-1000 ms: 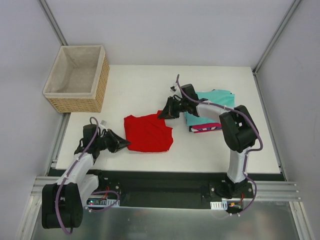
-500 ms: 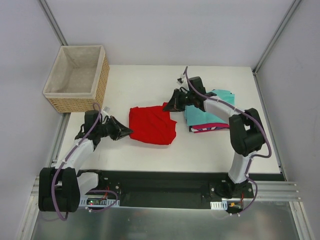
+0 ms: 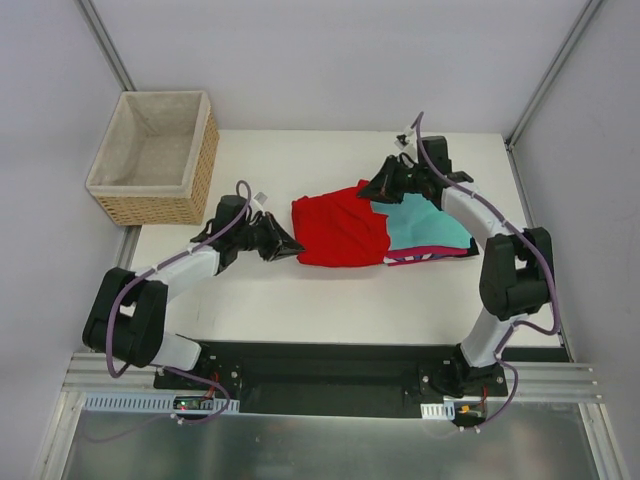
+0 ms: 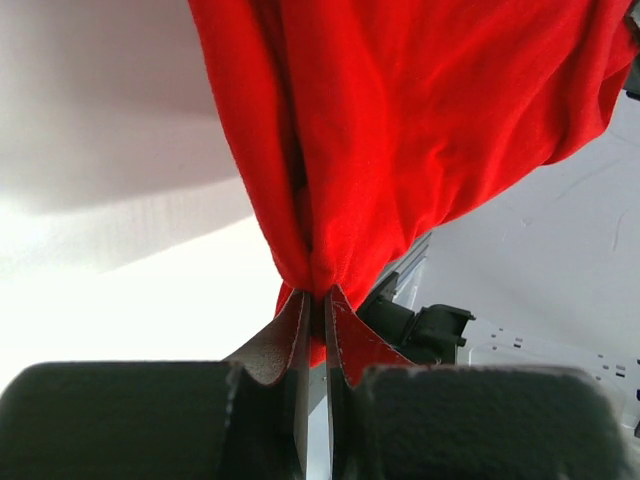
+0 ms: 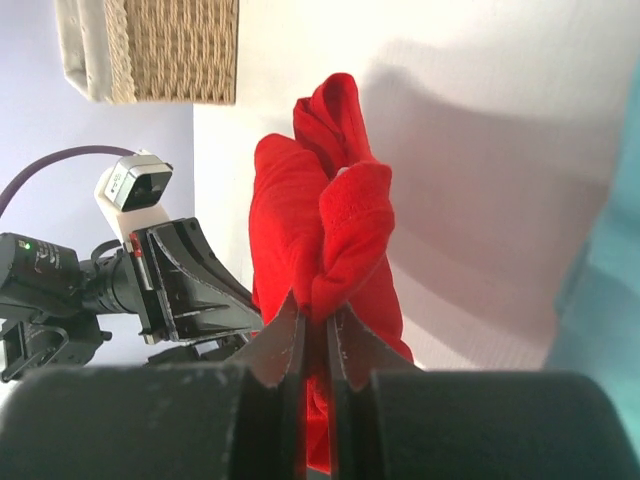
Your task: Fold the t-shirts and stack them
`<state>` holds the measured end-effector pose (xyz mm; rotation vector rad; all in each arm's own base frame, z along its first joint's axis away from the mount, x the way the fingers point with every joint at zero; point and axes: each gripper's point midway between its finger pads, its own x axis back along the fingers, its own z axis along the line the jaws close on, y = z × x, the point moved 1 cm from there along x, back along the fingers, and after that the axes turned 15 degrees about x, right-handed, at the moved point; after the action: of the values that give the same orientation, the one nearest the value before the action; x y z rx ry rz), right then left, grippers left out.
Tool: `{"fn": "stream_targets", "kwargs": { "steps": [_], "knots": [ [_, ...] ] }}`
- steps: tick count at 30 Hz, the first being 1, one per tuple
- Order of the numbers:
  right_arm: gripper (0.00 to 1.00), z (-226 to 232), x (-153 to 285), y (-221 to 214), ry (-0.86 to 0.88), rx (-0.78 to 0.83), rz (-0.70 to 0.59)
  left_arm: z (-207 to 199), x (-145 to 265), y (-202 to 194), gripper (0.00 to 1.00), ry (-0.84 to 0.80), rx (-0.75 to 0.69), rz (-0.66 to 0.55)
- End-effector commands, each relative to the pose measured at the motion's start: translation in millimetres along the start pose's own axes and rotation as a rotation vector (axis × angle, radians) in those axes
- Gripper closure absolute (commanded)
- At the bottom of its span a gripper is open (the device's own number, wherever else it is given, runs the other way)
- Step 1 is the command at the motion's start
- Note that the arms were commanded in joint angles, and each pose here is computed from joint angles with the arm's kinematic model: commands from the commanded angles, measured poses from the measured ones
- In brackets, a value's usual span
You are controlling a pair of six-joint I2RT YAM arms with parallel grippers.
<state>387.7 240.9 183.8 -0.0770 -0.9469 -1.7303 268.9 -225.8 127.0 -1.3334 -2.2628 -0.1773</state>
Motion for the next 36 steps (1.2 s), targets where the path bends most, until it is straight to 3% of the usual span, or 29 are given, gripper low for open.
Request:
{"fn": "stream_targets", "kwargs": {
  "steps": [1, 14, 36],
  "knots": [
    [0.99, 25.3, 39.4, 37.8, 0.042, 0.073, -0.109, -45.6, -17.7, 1.9, 1.0, -0.086, -0.077, 0.009],
    [0.99, 7.3, 85.5, 62.3, -0.004, 0.055, -0.213, -94.4, -73.2, -17.8, 1.0, -0.116, -0.151, 0.142],
    [0.99, -21.8, 150.1, 80.8, -0.072, 0.006, -0.366, -130.9, -142.9, -43.9, 1.0, -0.126, -0.203, 0.306]
  ]
}}
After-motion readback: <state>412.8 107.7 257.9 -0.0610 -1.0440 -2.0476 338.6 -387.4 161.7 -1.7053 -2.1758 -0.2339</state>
